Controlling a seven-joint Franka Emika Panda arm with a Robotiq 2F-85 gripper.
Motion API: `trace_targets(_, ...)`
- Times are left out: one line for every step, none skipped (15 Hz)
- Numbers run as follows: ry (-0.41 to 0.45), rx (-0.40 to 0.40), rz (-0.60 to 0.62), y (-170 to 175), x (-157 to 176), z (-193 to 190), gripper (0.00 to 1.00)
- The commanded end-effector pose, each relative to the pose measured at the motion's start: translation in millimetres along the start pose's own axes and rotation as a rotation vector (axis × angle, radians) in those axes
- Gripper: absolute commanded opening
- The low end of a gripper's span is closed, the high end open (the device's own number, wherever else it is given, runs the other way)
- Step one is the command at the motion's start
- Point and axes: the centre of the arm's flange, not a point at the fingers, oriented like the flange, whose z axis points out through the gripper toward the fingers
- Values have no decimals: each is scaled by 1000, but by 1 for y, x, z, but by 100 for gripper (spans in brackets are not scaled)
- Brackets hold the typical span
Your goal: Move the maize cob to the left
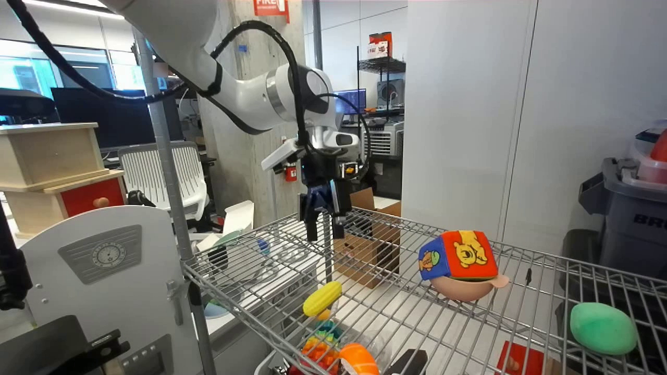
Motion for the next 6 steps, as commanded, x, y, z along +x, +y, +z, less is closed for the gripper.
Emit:
trace_targets(70,28,-66,39,-67,-31,100)
trace_targets(78,33,-86,43,-72,-38,100)
trace_targets(54,34,-43,11,-14,-39,100)
trace_targets(55,39,-47,14,-19,-47,100)
trace_targets(56,42,-46,14,-19,-49,100)
trace_targets(52,41,-46,14,-18,-46,100)
